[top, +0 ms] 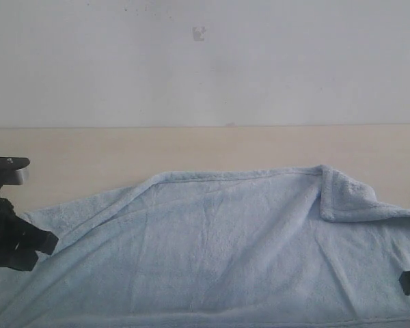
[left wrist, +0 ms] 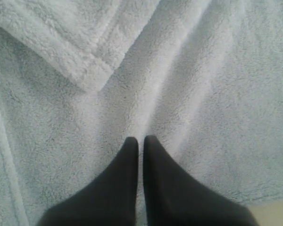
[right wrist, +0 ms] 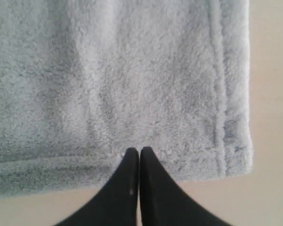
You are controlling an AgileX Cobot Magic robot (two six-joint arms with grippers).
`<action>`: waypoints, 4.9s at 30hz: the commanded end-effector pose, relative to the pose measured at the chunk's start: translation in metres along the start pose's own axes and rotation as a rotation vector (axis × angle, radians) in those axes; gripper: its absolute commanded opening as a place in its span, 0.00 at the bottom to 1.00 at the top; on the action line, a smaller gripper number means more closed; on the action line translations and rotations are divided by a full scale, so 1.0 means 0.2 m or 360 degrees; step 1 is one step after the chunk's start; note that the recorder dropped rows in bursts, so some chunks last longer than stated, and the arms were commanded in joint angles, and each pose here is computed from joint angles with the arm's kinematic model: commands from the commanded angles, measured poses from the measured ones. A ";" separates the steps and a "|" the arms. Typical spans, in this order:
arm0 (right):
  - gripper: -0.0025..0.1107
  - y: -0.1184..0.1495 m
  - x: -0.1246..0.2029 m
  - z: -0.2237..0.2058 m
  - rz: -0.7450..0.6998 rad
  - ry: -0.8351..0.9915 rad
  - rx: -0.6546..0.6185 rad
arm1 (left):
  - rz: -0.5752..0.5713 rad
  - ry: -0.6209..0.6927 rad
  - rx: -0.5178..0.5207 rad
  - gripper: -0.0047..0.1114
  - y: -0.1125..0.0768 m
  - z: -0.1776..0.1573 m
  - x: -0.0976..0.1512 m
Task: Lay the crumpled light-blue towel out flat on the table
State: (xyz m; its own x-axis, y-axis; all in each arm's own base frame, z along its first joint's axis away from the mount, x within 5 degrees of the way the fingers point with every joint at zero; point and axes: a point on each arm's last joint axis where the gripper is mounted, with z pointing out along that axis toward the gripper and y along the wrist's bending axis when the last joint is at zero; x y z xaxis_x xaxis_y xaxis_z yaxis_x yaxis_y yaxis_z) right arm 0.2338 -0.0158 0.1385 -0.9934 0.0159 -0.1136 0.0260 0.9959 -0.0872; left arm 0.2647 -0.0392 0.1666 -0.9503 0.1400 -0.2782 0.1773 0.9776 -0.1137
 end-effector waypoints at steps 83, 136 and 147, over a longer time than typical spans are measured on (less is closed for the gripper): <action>0.02 0.16 -0.61 -0.07 -0.0165 -0.0850 -0.0213 | 0.0282 -0.0326 0.0570 0.07 -0.41 -0.01 -0.31; 0.02 0.82 -0.27 -0.24 -0.0534 -0.0520 -0.0647 | 0.0753 -0.0215 0.0198 0.20 -0.30 0.22 -0.28; 0.02 0.83 -0.27 -0.24 -0.0514 -0.0517 -0.0660 | 0.0968 -0.0250 -0.0033 0.44 -0.23 0.23 -0.31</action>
State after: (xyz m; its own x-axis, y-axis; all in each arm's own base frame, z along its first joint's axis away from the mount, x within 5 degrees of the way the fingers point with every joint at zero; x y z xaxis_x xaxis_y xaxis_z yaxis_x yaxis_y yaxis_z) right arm 0.2857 0.1516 0.1764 -0.8598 -0.2587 -0.4403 -0.3809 0.8992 0.2154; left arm 0.3228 -0.1028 0.1473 -0.6504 0.6249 -0.4319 0.6605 0.7460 0.0848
